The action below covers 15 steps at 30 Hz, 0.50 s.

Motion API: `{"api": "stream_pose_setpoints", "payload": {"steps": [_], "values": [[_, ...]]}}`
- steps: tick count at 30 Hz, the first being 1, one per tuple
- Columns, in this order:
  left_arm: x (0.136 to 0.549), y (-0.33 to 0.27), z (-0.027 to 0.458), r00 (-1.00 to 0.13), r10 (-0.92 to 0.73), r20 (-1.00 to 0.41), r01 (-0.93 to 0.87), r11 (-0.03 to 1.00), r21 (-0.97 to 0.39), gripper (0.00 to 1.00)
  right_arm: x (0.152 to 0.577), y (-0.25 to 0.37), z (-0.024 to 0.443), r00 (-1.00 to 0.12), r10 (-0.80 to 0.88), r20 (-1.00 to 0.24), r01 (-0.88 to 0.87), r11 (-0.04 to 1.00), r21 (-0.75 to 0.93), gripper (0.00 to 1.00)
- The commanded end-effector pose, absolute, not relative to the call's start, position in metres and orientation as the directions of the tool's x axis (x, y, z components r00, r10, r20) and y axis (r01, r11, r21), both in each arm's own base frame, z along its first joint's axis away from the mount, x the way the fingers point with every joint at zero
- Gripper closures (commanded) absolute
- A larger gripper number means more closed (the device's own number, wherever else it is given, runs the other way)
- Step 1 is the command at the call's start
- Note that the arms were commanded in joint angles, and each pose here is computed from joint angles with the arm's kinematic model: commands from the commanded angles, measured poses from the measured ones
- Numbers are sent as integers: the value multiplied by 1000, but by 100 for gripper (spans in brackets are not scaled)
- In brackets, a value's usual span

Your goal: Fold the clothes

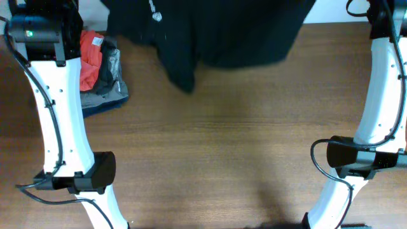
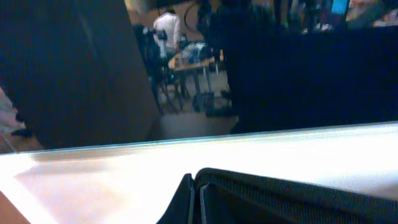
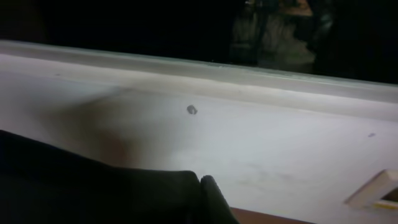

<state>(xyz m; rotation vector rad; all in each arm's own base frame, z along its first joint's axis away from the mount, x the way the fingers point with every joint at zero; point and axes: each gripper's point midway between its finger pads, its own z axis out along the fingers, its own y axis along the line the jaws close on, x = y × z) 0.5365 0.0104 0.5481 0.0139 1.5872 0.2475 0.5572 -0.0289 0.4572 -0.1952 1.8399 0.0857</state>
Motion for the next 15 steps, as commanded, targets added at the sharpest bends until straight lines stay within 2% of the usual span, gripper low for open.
{"api": "stream_pose_setpoints", "payload": {"steps": [1, 6, 8, 9, 11, 15], "values": [[515, 43, 558, -63, 189, -980, -246, 949, 199, 100, 553, -46, 450, -304, -74, -950, -125, 991, -38, 96], [515, 47, 543, -127, 189, -974, -240, 947, 214, 100, 551, -46, 417, -412, -56, -910, -127, 992, -3, 96], [513, 47, 524, -202, 188, -961, -223, 947, 232, 100, 546, -45, 405, -459, -48, -887, -127, 992, 12, 96], [508, 47, 501, -296, 187, -937, -198, 947, 252, 100, 538, -44, 390, -521, -38, -852, -125, 992, 33, 96], [499, 47, 473, -407, 185, -894, -167, 948, 272, 100, 527, -42, 374, -589, -26, -808, -122, 991, 56, 96], [478, 46, 431, -566, 127, -815, -143, 958, 248, 99, 501, -38, 345, -711, -6, -703, -108, 989, 101, 96]]}}
